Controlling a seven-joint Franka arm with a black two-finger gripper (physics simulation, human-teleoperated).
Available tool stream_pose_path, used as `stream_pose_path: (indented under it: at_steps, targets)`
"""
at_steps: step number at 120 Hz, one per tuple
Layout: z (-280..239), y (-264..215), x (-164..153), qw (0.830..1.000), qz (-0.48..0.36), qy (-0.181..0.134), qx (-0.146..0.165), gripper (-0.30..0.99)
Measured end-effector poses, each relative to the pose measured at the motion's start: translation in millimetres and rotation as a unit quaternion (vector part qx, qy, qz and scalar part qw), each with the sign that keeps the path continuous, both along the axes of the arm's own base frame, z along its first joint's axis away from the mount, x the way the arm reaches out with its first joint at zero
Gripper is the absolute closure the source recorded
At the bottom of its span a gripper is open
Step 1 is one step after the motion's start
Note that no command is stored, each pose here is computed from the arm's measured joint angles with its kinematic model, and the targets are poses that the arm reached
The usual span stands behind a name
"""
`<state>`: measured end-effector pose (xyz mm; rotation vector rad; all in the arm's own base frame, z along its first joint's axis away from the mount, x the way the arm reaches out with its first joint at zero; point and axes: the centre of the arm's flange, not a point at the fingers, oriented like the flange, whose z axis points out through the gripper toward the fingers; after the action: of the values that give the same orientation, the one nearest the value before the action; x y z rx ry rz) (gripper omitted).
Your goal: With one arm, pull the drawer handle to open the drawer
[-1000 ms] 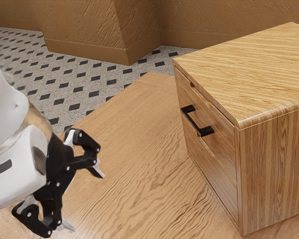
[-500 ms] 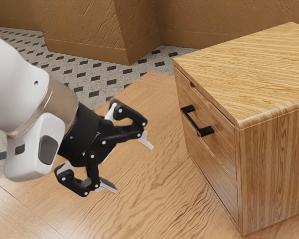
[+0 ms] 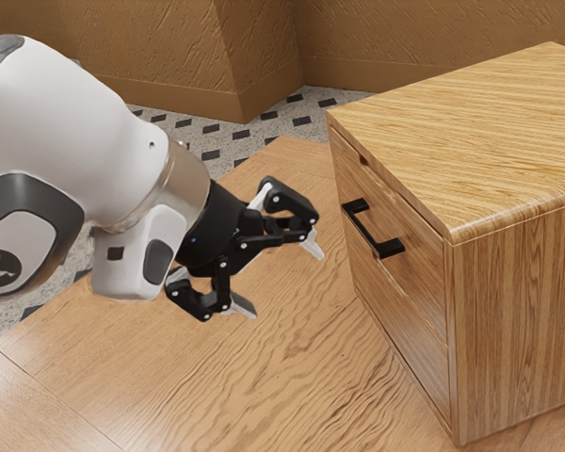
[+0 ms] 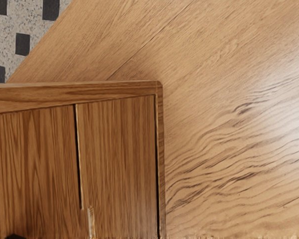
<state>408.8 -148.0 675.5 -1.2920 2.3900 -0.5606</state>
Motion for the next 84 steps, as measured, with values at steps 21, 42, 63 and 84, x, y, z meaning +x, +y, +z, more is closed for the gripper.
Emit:
stream_pose_path:
  at_steps: [21, 42, 63, 84]
  targets:
    - [-5, 20, 21, 1.000, 0.002, -0.006, 0.007, 0.00]
    - [-6, 22, 36, 1.000, -0.013, -0.019, 0.020, 0.00]
    - [-13, 16, 45, 0.999, -0.033, -0.023, 0.023, 0.00]
    - [-20, 18, 57, 0.999, -0.040, -0.023, 0.025, 0.00]
